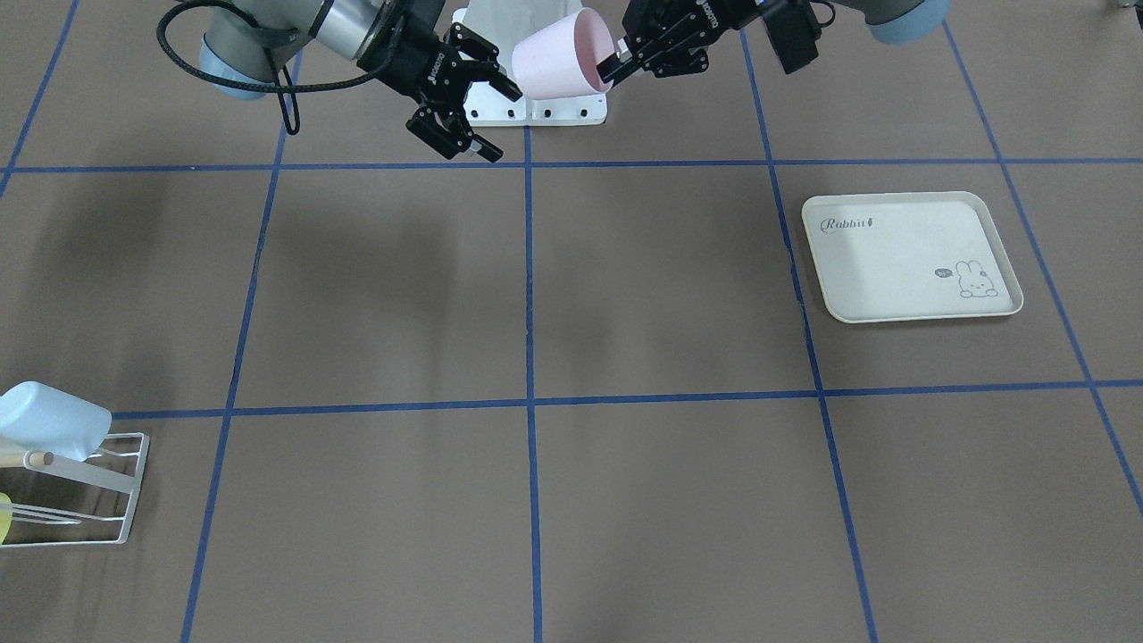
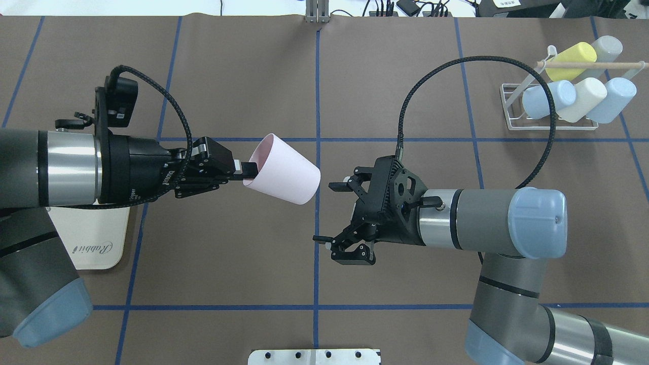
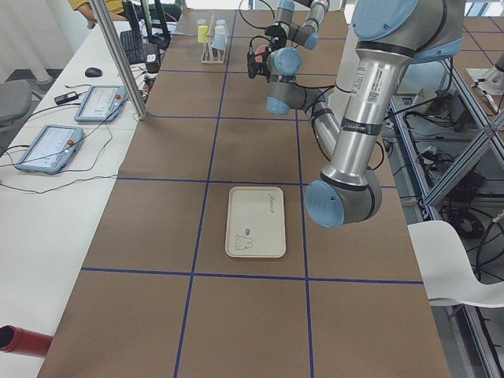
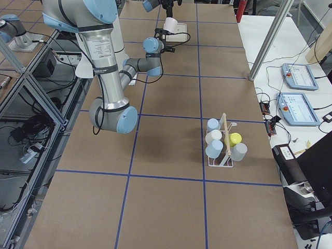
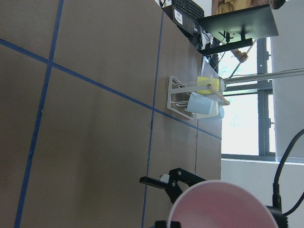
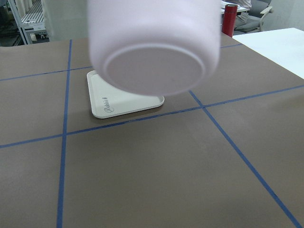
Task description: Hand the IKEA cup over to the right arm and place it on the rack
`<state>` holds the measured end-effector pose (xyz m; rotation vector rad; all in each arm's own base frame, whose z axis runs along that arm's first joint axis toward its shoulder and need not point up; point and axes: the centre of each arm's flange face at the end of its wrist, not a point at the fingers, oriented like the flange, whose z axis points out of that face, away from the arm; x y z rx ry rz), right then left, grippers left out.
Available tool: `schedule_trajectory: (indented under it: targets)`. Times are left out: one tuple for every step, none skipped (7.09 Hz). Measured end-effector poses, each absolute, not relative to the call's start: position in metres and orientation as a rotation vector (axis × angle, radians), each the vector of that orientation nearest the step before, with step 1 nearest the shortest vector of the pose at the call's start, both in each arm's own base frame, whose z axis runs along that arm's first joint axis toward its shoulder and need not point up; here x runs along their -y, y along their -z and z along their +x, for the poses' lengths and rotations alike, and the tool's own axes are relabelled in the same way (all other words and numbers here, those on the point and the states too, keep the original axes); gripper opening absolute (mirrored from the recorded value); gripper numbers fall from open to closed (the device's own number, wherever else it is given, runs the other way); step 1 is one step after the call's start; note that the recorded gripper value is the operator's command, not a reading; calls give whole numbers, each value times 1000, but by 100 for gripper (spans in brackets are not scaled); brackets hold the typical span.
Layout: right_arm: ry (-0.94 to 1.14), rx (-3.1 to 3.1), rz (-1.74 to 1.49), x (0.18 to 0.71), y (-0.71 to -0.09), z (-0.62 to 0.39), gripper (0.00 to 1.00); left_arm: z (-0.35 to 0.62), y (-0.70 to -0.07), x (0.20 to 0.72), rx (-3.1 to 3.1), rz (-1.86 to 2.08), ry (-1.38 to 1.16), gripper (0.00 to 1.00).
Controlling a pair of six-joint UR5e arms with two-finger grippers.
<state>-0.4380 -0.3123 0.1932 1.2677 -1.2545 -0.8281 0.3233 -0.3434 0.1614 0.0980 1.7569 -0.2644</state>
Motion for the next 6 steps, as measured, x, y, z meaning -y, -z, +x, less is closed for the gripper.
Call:
schedule_trajectory:
  targets:
    - [827, 1260, 1272, 311, -190, -439, 100, 331, -164, 342, -1750, 90, 265, 0]
    - [826, 1263, 1276, 310, -188, -438, 100, 341, -166, 340, -1745, 88, 272, 0]
    - [826, 1265, 1279, 309, -187, -437, 100, 350, -168, 338, -1740, 86, 279, 0]
    - [825, 1266, 1280, 309, -187, -437, 100, 355, -169, 336, -1737, 84, 282, 0]
    - [825, 1267, 1281, 309, -186, -437, 100, 359, -170, 335, -1734, 79, 281, 0]
    - [824, 1269, 1284, 309, -185, -436, 100, 363, -172, 333, -1730, 73, 278, 0]
